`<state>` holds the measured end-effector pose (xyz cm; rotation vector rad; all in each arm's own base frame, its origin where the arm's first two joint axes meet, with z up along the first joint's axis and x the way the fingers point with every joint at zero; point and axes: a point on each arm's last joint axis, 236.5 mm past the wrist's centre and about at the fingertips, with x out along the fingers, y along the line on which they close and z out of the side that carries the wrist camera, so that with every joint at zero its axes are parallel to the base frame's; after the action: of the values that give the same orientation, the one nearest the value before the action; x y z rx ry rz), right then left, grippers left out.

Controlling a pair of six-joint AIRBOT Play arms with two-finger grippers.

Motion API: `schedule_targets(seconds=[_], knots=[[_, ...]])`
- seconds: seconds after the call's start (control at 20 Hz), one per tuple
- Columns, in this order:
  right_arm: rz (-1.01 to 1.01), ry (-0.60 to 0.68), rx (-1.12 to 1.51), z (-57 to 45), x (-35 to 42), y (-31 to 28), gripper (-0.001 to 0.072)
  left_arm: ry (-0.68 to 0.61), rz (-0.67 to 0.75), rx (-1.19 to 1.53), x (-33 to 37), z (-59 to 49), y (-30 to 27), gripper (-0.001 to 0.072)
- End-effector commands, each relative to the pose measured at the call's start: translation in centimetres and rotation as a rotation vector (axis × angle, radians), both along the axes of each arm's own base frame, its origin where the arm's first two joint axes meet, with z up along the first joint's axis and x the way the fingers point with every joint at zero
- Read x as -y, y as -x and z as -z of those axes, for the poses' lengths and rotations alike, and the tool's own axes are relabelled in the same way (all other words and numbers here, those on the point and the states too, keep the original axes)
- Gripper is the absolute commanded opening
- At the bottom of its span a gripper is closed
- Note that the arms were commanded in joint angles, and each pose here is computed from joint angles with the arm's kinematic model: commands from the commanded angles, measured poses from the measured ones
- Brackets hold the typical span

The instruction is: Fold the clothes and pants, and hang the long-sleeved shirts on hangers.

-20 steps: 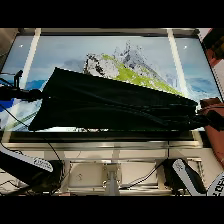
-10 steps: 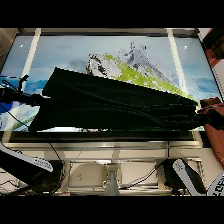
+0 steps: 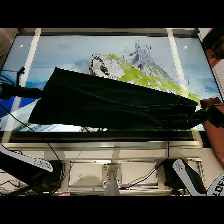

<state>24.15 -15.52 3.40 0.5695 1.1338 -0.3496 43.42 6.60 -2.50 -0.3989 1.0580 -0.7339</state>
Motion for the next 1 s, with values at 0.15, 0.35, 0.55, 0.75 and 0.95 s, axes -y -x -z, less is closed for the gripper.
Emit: schedule_targets(seconds=[0.15, 0.35, 0.55, 0.75, 0.95], knots=[[-0.043, 0.05, 0.103, -5.7, 0.4, -2.0, 0.0052, -0.12, -0.079, 0.426, -1.7, -14.9, -4.2, 0.0023], [-0.045, 0.133, 0.153, -9.4, 1.7, -2.7, 0.0051, -0.254, -0.22, 0.587, -5.0, -21.3, -4.1, 0.0023], [-0.045, 0.17, 0.187, -11.3, 2.2, -3.1, 0.0051, -0.324, -0.297, 0.666, -6.9, -24.9, -3.1, 0.0023], [-0.053, 0.174, 0.217, -12.4, 1.4, -3.1, 0.0052, -0.34, -0.306, 0.687, -7.0, -26.1, -2.5, 0.0023], [-0.014, 0.183, 0.249, -13.5, 1.3, -3.0, 0.0051, -0.295, -0.343, 0.642, -7.0, -25.6, -2.7, 0.0024]])
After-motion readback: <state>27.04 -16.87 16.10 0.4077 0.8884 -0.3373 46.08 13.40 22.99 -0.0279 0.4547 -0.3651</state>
